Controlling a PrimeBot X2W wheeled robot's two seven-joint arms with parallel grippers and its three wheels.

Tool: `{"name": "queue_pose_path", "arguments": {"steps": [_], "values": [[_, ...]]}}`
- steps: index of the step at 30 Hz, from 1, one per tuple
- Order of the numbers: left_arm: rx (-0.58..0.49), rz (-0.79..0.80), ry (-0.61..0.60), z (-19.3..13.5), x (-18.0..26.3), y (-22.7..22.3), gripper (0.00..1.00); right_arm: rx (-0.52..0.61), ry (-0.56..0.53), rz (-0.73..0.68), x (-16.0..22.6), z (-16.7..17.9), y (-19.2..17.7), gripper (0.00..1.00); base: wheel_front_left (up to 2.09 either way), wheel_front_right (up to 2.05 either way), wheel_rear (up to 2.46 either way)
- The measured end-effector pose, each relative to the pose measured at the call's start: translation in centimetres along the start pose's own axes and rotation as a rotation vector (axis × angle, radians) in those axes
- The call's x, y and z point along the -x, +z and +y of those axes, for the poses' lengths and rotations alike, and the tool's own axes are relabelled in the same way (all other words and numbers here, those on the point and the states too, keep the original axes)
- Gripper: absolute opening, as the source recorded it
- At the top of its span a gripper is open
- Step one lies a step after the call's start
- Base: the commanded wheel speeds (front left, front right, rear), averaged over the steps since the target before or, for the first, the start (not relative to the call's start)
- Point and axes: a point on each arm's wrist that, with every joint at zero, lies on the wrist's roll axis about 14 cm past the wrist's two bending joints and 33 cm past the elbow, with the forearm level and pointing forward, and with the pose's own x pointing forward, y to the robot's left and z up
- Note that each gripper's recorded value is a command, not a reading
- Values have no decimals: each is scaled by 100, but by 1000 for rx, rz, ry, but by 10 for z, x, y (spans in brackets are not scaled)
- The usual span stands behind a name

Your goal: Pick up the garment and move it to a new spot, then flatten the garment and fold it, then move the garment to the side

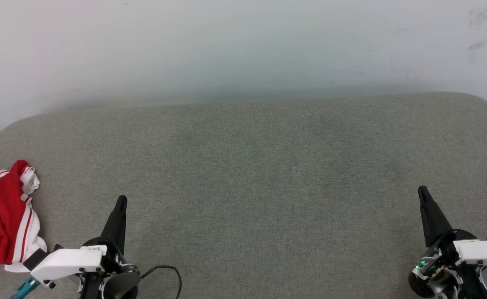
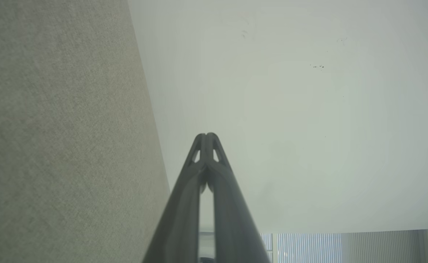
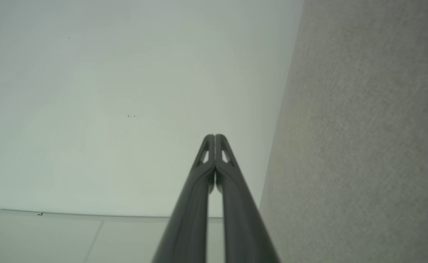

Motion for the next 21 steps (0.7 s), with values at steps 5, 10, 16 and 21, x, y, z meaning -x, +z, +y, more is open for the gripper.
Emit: {"name": "queue_pose_path", "arguments": {"steps": [5,10,16,21], "values": [[0,-1,0,0,0,0,0,0,0,0,0,0,0,0,0,0,0],[0,0,0,0,0,0,0,0,0,0,0,0,0,0,0,0,0],[0,0,0,0,0,0,0,0,0,0,0,0,0,0,0,0,0],[1,-1,10,3,1,0,100,-1,-10,0,1,-3,0,100,0,0,0]]}}
